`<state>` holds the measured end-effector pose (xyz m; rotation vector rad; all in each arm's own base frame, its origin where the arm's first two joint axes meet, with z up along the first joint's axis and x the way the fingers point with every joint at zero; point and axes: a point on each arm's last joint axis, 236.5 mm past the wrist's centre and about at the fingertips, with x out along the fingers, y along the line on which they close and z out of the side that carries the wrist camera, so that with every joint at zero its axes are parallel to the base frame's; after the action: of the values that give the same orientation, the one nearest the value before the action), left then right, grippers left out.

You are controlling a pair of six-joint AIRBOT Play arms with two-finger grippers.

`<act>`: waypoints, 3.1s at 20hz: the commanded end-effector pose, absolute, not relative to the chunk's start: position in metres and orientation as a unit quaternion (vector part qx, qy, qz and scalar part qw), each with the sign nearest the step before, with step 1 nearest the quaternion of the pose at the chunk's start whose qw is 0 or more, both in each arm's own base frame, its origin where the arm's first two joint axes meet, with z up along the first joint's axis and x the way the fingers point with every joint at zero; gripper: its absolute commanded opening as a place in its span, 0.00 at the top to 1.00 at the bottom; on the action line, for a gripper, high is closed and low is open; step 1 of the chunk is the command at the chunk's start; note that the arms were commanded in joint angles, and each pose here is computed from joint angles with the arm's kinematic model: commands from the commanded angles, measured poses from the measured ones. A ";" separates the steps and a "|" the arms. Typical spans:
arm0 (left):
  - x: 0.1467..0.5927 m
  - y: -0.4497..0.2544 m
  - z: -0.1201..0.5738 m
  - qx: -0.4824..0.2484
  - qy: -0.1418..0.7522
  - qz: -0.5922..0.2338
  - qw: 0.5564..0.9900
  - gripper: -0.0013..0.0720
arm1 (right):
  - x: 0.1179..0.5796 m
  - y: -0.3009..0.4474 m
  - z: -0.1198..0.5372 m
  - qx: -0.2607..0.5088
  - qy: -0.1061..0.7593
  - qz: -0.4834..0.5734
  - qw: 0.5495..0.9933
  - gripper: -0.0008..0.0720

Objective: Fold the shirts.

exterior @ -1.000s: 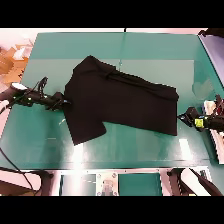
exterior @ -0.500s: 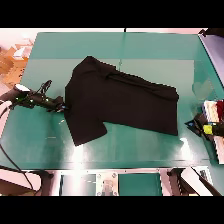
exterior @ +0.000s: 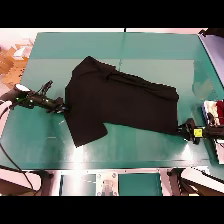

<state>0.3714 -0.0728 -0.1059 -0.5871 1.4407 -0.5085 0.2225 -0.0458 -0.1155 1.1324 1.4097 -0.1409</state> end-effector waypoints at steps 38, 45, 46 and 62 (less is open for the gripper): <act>0.238 -0.085 0.514 0.015 -0.034 -0.193 0.981 0.95 | 0.265 -0.024 0.456 0.183 -0.045 0.014 0.982 0.97; 0.412 -0.067 0.262 -0.158 0.254 -0.226 0.927 0.95 | 0.386 -0.042 0.197 0.295 0.200 0.046 0.933 0.97; 0.430 -0.062 0.220 -0.188 0.287 -0.214 0.915 0.95 | 0.401 -0.045 0.162 0.311 0.230 0.038 0.922 0.97; 0.556 -0.026 0.033 -0.313 0.304 -0.155 0.887 0.95 | 0.579 -0.060 0.012 0.433 0.322 0.098 0.836 0.97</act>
<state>0.5549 -0.0303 0.0440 -0.7010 0.6184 -0.3288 0.5749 -0.0614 0.0121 0.9040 0.6714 0.1690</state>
